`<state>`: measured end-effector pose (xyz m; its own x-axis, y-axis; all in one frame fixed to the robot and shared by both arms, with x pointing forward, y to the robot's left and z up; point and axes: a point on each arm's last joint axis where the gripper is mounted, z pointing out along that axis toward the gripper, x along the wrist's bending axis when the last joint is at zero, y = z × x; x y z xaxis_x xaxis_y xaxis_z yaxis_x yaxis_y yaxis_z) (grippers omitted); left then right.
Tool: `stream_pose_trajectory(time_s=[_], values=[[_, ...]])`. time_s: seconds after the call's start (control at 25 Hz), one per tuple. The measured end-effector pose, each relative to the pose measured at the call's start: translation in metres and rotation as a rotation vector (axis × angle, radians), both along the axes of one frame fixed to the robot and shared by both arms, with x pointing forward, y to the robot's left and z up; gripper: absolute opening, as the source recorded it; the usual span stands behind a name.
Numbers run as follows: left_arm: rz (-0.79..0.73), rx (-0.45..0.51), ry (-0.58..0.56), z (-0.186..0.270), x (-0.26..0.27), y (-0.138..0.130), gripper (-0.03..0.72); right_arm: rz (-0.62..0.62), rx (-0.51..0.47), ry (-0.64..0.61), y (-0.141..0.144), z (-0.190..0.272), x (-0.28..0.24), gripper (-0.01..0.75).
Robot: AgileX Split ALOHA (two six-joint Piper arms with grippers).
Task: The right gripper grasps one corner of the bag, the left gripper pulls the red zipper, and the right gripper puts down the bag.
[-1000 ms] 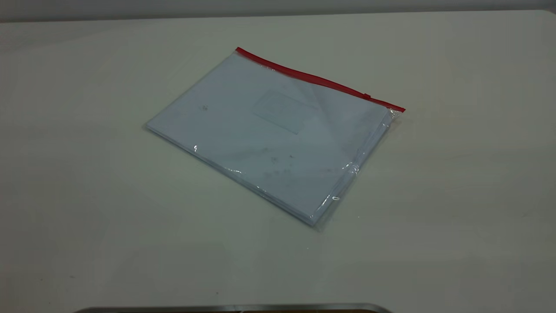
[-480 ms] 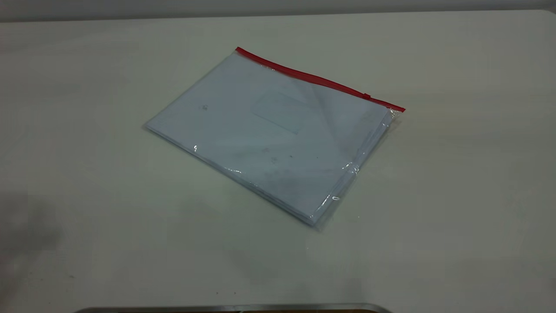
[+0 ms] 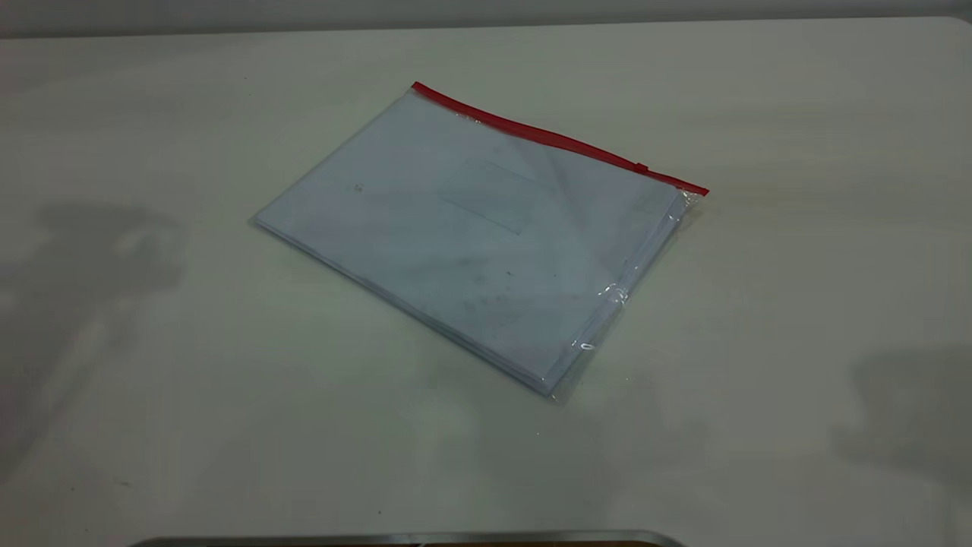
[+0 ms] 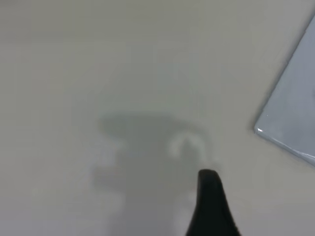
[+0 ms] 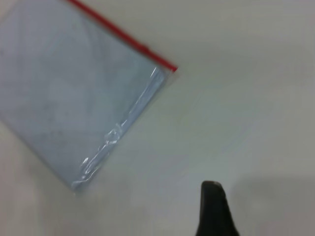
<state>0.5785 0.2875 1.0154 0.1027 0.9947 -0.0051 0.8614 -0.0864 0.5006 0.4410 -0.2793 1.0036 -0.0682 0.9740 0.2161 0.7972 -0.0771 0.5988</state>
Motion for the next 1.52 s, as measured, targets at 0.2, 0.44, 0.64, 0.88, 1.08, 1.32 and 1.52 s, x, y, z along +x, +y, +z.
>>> stream_pose_trajectory(time_s=[0.2,0.44,0.64,0.88,1.08,1.32,1.52], values=[[-0.141,0.044,0.103,-0.020,0.037,-0.021,0.586,0.016,0.076,0.145,0.006,-0.047,0.029,0.537],[-0.262,0.060,0.186,-0.041,0.061,-0.050,0.586,0.146,0.133,0.211,0.016,-0.085,0.066,0.537],[-0.270,-0.021,0.246,-0.049,0.065,-0.063,0.586,0.247,0.179,0.170,0.023,-0.105,0.103,0.537],[-0.287,-0.075,0.317,-0.053,0.059,-0.069,0.586,0.282,0.206,0.226,0.026,-0.150,0.134,0.537],[-0.288,-0.076,0.324,-0.055,0.059,-0.069,0.586,0.334,0.244,0.260,0.030,-0.180,0.152,0.537],[-0.287,-0.077,0.324,-0.055,0.059,-0.069,0.586,0.326,0.274,0.292,0.032,-0.210,0.166,0.549],[-0.288,-0.077,0.323,-0.055,0.059,-0.069,0.586,0.317,0.291,0.282,0.033,-0.219,0.177,0.590]])
